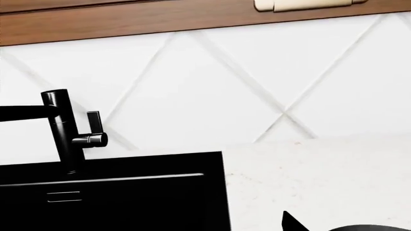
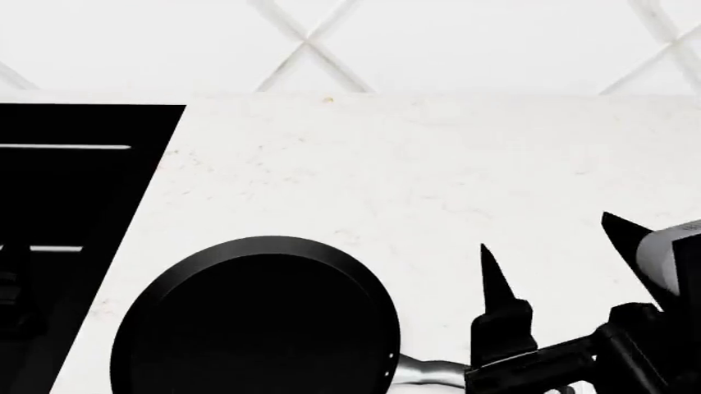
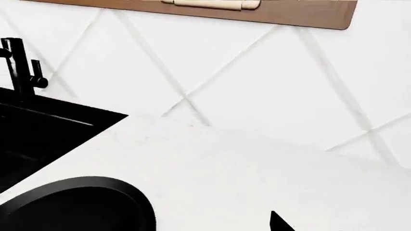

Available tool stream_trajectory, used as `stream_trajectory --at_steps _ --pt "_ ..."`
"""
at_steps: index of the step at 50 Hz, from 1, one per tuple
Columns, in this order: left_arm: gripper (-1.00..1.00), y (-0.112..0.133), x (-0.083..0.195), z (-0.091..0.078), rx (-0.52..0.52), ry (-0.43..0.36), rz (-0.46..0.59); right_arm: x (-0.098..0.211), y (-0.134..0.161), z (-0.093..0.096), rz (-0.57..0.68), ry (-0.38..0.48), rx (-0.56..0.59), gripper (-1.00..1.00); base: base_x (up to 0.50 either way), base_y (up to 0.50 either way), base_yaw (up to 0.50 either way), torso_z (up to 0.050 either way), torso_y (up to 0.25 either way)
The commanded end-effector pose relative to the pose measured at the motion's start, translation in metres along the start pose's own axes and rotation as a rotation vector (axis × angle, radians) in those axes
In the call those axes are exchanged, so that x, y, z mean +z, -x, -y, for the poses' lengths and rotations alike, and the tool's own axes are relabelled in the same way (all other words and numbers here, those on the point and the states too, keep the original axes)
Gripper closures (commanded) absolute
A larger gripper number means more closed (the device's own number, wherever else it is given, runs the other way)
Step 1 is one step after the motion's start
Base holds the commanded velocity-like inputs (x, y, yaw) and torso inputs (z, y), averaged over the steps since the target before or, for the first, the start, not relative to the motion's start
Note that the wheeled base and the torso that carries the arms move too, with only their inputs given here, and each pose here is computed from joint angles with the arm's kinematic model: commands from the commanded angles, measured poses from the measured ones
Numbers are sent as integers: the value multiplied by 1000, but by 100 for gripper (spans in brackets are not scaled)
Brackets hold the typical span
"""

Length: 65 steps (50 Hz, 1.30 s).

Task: Pick the pan and sponge and place them into the sink. Then turn on the water.

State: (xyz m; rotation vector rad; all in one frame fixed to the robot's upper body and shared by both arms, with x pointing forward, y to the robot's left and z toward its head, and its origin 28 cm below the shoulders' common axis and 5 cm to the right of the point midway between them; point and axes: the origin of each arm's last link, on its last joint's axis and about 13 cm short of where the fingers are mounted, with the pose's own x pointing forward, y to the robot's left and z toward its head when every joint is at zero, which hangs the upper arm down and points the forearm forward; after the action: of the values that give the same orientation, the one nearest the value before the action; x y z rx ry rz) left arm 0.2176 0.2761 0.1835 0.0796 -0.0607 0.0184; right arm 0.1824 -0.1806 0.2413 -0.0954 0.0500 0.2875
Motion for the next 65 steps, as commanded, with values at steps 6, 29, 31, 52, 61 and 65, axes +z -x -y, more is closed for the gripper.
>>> stream_trajectory --at_steps 6,29,31,52,61,65 --pt "-100 -1 -3 -4 5 -9 -5 100 44 37 -253 -3 295 -100 0 0 0 0 0" --pt "-100 -1 -7 -4 7 -14 -16 168 -23 54 -768 265 427 -100 0 0 0 0 0" --pt "-100 -2 -7 -2 6 -16 -17 169 -39 53 -774 290 437 -100 0 0 0 0 0" --pt "-100 3 -5 -4 -5 -17 -7 149 -107 41 -896 380 571 -100 0 0 0 0 0" --pt "-100 5 -7 -6 7 -14 -13 137 -133 39 -882 407 587 -100 0 0 0 0 0" --pt "-100 4 -5 -6 8 -14 -10 127 -136 37 -914 413 612 -100 0 0 0 0 0"
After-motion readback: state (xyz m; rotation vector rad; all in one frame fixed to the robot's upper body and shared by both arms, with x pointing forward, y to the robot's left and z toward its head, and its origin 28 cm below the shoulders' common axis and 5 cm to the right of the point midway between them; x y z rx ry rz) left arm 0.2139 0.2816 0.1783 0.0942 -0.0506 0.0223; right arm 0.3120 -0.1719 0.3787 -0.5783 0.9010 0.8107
